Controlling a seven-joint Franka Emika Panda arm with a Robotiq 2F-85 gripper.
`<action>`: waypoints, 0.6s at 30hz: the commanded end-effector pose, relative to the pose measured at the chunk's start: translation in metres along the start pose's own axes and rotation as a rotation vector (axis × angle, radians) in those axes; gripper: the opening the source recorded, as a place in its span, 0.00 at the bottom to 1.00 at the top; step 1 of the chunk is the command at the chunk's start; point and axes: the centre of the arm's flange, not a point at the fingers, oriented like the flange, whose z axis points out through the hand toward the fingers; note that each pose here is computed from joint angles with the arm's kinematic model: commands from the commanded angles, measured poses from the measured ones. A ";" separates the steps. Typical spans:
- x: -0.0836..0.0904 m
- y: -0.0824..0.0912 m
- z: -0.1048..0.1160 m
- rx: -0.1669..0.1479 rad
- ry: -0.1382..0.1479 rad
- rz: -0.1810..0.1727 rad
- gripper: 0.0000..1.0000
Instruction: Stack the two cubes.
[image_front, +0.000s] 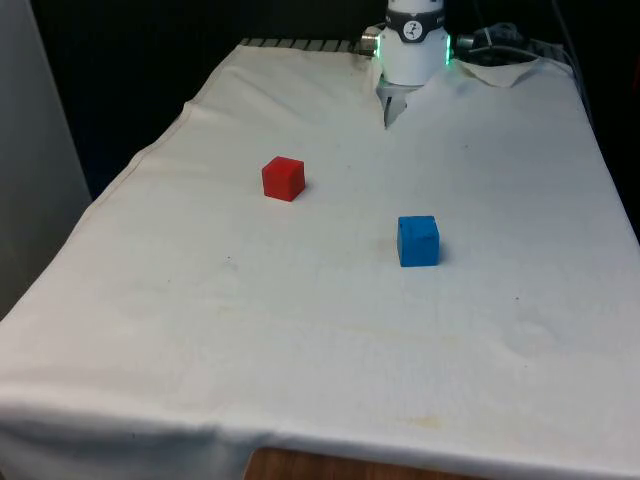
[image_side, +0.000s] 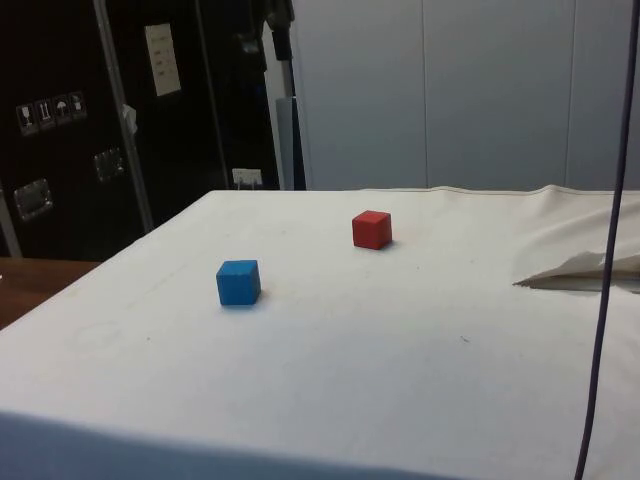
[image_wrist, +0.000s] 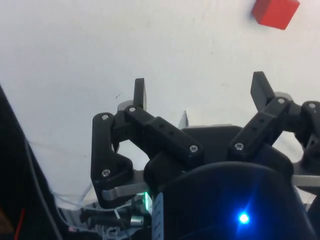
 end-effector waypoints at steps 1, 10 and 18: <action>-0.002 0.002 0.000 -0.010 0.014 0.002 1.00; -0.011 0.015 0.015 -0.024 0.028 0.002 1.00; -0.024 0.029 0.029 -0.016 0.052 0.000 1.00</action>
